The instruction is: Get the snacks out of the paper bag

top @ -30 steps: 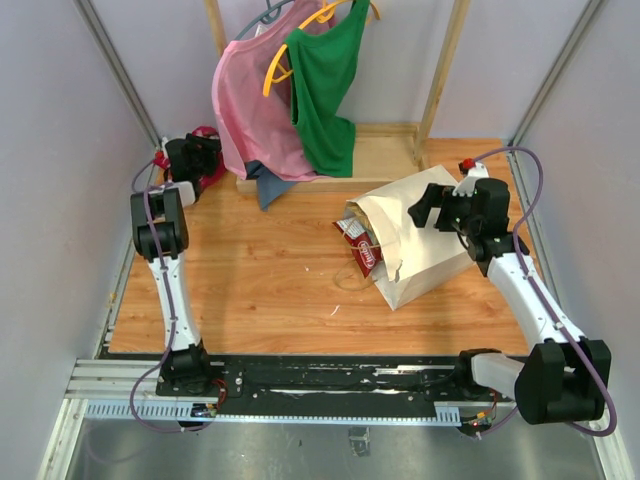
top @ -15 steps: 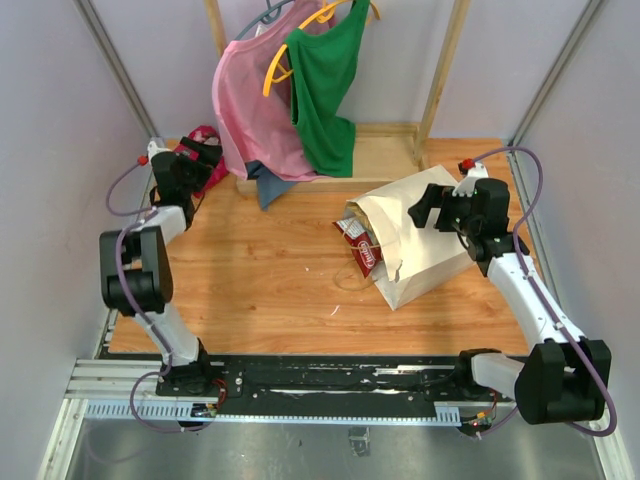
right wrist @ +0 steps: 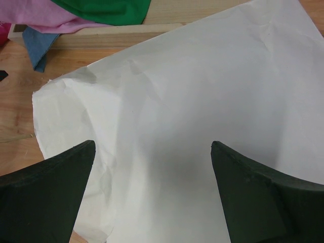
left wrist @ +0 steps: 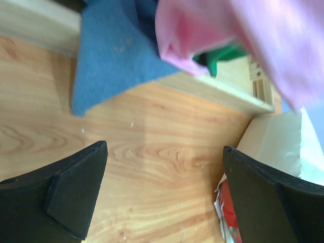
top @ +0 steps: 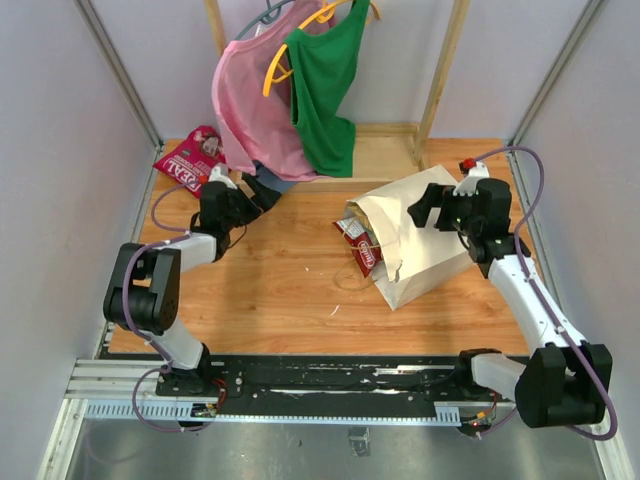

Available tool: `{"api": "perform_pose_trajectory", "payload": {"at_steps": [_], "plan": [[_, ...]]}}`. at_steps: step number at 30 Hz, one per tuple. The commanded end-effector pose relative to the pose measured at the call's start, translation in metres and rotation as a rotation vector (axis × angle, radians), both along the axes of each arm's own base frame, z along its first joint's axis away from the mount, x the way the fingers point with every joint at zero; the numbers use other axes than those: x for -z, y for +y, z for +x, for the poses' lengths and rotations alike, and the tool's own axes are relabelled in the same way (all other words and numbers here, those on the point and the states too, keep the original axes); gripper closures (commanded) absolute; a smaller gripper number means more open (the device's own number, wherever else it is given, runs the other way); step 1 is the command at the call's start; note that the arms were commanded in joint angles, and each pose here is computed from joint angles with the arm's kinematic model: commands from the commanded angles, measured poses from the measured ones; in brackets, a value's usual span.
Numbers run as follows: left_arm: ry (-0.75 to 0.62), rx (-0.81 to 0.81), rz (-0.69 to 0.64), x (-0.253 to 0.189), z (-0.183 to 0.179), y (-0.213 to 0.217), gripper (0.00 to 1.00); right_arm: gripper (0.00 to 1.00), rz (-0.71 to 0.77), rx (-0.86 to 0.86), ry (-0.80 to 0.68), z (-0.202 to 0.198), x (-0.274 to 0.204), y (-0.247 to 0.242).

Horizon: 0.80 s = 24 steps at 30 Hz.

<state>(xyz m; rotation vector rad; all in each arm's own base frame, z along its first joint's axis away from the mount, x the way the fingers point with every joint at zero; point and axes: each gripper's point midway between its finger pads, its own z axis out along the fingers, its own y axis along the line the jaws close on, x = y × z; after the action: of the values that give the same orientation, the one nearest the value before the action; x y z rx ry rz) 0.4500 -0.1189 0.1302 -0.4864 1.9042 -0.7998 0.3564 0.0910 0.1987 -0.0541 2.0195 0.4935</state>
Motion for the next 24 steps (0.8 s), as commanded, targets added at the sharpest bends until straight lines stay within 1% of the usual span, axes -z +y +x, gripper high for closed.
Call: {"api": "perform_pose_trajectory", "payload": {"at_steps": [1,7,11,14,17,19,22,24], "plan": [[-0.051,0.096,0.047,-0.002,-0.015,-0.033,0.00,0.02,0.006,-0.016,-0.049,-0.005,-0.014,0.007],[0.015,0.221,0.106,0.020,-0.023,-0.087,0.00,0.02,0.009,0.009,-0.037,-0.004,-0.011,0.004],[-0.005,0.255,0.128,0.017,-0.017,-0.114,0.00,0.02,0.042,0.027,-0.039,-0.003,-0.019,0.003],[0.004,0.293,0.110,0.020,-0.014,-0.132,0.00,0.02,0.071,0.069,-0.031,-0.003,-0.029,-0.001],[0.007,0.318,0.098,0.024,-0.014,-0.147,0.00,0.02,0.114,0.131,-0.008,-0.006,-0.028,-0.005],[0.020,0.332,0.092,0.029,-0.016,-0.157,0.00,0.02,0.139,0.132,-0.006,-0.010,-0.026,-0.003],[0.071,0.332,0.090,0.047,-0.022,-0.170,0.00,0.02,0.135,0.145,0.000,-0.015,-0.018,-0.005],[0.069,0.334,0.079,0.055,-0.025,-0.179,0.02,0.02,0.133,0.156,-0.005,-0.016,-0.017,-0.007]]}}
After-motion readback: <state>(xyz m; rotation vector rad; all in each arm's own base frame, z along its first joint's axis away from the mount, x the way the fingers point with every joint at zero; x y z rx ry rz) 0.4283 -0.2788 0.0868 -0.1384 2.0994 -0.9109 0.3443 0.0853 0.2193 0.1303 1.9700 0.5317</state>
